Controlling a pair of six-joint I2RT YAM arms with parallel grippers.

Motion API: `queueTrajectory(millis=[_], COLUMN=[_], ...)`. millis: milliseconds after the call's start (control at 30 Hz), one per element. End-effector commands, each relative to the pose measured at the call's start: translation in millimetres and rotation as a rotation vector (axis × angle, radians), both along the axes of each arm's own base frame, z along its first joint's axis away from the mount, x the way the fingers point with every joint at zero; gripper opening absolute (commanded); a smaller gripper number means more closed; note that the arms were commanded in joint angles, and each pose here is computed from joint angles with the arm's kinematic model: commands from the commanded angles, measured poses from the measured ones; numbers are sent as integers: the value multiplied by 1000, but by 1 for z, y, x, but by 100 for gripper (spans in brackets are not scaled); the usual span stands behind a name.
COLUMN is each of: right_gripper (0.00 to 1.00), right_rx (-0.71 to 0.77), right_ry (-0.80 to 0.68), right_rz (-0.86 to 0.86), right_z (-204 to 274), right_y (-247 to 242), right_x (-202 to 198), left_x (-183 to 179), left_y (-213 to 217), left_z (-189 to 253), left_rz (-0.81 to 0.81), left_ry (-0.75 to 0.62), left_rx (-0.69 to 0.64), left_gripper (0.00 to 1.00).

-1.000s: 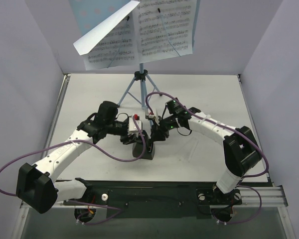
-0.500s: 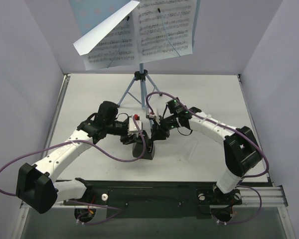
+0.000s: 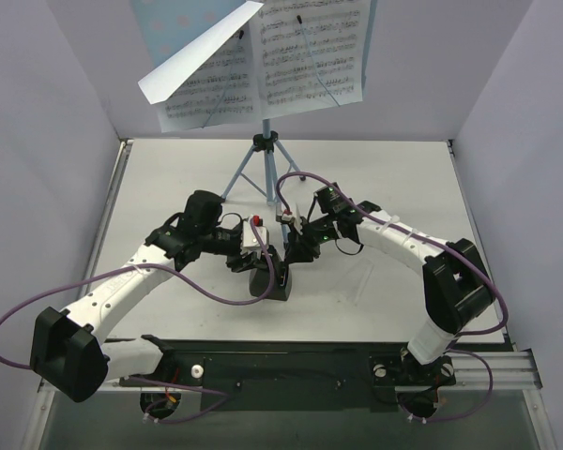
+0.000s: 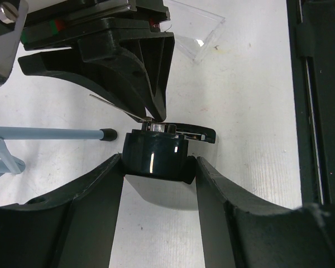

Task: Pack up the instrument practice props

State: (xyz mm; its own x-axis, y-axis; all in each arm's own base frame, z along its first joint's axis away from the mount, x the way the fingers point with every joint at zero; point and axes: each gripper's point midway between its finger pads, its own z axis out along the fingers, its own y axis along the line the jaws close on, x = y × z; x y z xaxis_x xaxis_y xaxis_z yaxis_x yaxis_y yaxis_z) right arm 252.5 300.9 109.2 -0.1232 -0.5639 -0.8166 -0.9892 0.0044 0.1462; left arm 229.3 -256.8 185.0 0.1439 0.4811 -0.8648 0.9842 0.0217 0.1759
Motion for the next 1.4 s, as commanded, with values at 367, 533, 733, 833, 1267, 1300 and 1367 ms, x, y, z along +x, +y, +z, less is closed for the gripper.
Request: queueTrajectory(millis=[367, 533, 733, 833, 1267, 1300, 1367], right_gripper=[11, 11, 11, 11, 11, 11, 11], right_rx=[59, 61, 63, 63, 49, 56, 56], right_ry=[-33, -35, -45, -52, -178, -214, -246], right_rz=[54, 62, 83, 94, 226, 260, 311], right_z=[18, 18, 17, 18, 22, 25, 23], right_y=[16, 20, 24, 28, 26, 25, 25], right_x=[-6, -6, -9, -10, -24, -26, -32], left_x=[10, 12, 15, 18, 34, 35, 39], left_y=[2, 1, -1, -3, -1, 0, 0], left_z=[-16, -15, -18, -18, -21, -21, -21], left_rz=[21, 30, 46, 56, 142, 150, 173], left_ry=[-40, -44, -49, -56, -90, -88, -92], left_rx=[48, 39, 33, 28, 20, 18, 14], left_gripper=[0, 0, 0, 0, 0, 0, 0])
